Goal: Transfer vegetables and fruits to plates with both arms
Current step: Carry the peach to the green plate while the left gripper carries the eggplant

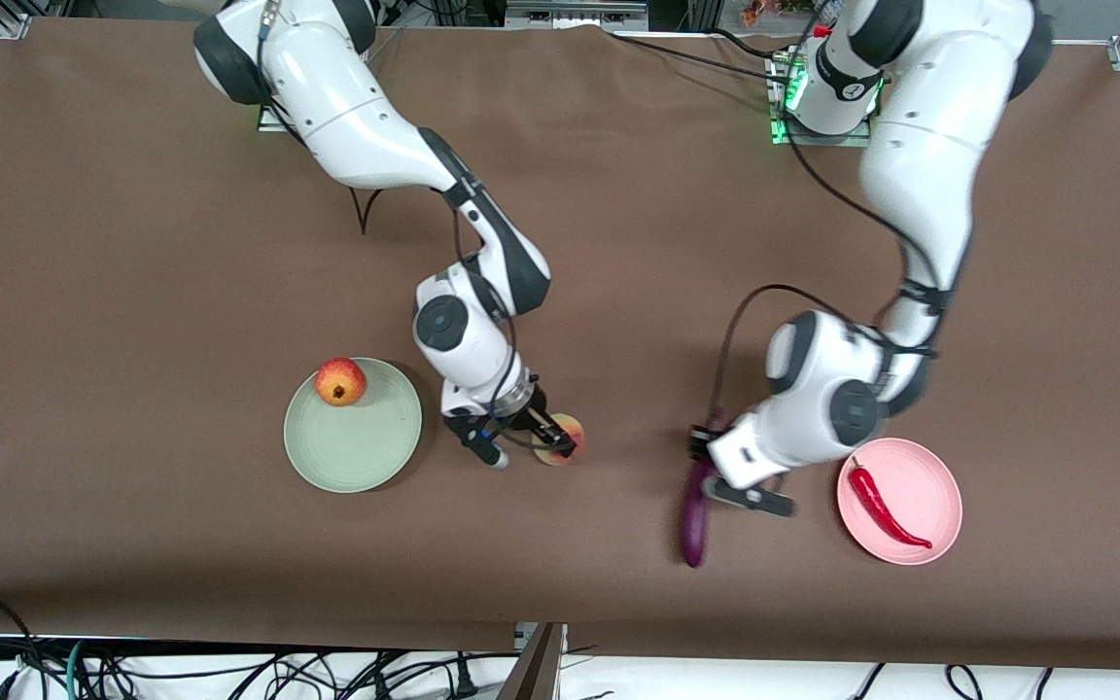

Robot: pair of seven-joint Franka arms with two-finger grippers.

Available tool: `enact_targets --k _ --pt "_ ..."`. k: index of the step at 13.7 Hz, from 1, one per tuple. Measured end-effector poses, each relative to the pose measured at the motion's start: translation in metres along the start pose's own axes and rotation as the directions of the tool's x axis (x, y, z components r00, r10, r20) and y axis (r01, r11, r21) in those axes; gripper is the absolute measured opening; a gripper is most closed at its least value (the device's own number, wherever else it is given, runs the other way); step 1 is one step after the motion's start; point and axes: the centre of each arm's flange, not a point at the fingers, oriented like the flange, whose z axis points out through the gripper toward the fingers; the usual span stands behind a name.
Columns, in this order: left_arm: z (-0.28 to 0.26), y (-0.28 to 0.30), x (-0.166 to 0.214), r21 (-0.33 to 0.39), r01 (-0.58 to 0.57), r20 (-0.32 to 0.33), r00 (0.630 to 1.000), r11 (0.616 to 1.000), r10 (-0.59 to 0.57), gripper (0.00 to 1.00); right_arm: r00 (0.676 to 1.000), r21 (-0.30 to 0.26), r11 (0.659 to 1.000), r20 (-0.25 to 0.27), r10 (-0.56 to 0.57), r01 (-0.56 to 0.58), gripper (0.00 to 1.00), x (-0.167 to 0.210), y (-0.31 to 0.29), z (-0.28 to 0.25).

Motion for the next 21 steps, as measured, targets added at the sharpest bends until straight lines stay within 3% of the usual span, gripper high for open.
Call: enact_targets --k 2,3,5,7,9,10,12,14,17,19,21 --pt "-0.046 -0.046 0.002 0.069 -0.002 -0.01 1.0 0.998 0.003 0.35 0.996 -0.081 0.994 0.052 -0.071 0.076 0.74 0.041 0.011 -0.035" --pt "-0.065 -0.068 0.001 0.145 -0.027 -0.013 1.0 0.989 0.029 0.34 0.986 -0.125 0.982 0.098 -0.133 0.145 0.74 0.062 0.022 -0.053" --pt "-0.087 -0.106 -0.001 0.289 -0.082 0.001 0.996 0.954 0.085 0.34 0.949 -0.185 0.94 0.193 -0.251 0.286 0.74 0.104 0.051 -0.081" --pt "-0.095 -0.148 -0.007 0.345 -0.062 0.011 0.998 0.936 0.063 0.34 0.915 -0.226 0.898 0.237 -0.326 0.378 0.74 0.142 0.085 -0.091" --pt "-0.095 -0.207 -0.023 0.347 -0.004 0.022 1.0 0.938 -0.004 0.34 0.893 -0.251 0.867 0.261 -0.367 0.43 0.74 0.161 0.111 -0.086" --pt "-0.091 -0.234 -0.032 0.342 0.023 0.032 0.999 0.939 -0.036 0.34 0.886 -0.257 0.859 0.272 -0.376 0.443 0.79 0.162 0.117 -0.082" --pt "-0.075 -0.261 -0.044 0.304 0.07 0.046 0.995 0.95 -0.088 0.34 0.878 -0.257 0.851 0.283 -0.386 0.457 0.99 0.159 0.119 -0.078" --pt "-0.054 -0.253 -0.048 0.247 0.09 0.066 0.992 0.965 -0.109 0.34 0.866 -0.253 0.839 0.285 -0.411 0.482 1.0 0.167 0.123 -0.081" --pt "-0.04 -0.238 -0.049 0.226 0.085 0.087 0.99 0.97 -0.107 0.34 0.847 -0.231 0.827 0.295 -0.443 0.513 1.0 0.197 0.139 -0.108" --pt "-0.034 -0.238 -0.052 0.206 0.101 0.093 0.988 0.973 -0.122 0.34 0.869 -0.254 0.845 0.297 -0.395 0.471 1.0 0.18 0.12 -0.143" --pt "-0.031 -0.238 -0.053 0.188 0.114 0.095 0.986 0.976 -0.134 0.34 0.881 -0.288 0.84 0.266 -0.391 0.46 1.0 0.147 0.087 -0.199"
